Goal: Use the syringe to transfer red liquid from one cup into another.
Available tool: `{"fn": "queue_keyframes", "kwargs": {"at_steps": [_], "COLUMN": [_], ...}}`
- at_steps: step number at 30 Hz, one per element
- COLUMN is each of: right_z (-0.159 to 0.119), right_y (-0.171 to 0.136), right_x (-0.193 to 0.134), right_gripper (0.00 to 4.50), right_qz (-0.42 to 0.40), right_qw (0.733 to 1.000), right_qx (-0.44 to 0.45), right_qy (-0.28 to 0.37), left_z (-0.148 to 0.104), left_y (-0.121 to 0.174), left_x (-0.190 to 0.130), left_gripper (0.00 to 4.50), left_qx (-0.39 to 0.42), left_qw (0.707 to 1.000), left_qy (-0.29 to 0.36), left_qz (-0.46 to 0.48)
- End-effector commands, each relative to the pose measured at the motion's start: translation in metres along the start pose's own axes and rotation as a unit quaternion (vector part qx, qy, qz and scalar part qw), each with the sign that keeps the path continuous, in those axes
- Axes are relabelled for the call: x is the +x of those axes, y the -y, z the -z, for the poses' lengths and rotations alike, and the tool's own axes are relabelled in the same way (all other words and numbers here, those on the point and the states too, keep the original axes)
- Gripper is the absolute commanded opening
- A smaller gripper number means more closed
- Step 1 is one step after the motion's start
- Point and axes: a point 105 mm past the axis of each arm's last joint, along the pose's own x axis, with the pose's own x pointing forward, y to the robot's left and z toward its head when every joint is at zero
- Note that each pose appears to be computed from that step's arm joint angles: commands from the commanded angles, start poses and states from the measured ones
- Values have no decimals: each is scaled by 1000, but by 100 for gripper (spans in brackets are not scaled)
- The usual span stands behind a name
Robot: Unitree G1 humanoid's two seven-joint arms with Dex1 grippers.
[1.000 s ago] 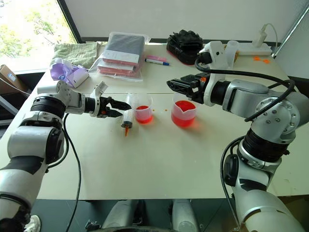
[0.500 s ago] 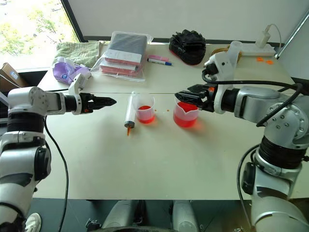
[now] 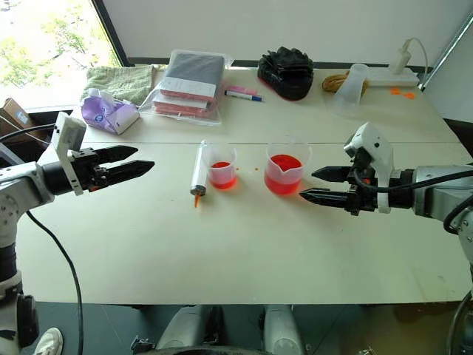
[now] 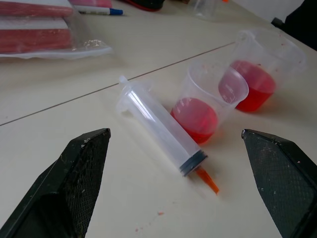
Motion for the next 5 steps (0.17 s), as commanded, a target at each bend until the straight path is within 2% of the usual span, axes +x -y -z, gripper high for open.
{"fn": "queue_keyframes", "kwargs": {"at_steps": [1, 5], "right_z": [-5, -6], "right_y": [1, 2], "right_x": [-2, 0], "right_gripper": [314, 314], "right_qz": [5, 1], "right_qw": [999, 999], "right_qx": [-33, -37], "right_qy": [9, 9], "left_z": [-6, -5], "left_y": [4, 8], "left_x": [-4, -8], "left_gripper": [449, 449], "left_qx": [21, 23], "left_qw": [999, 999], "left_qy": [25, 31], "left_qz": [-8, -5]}}
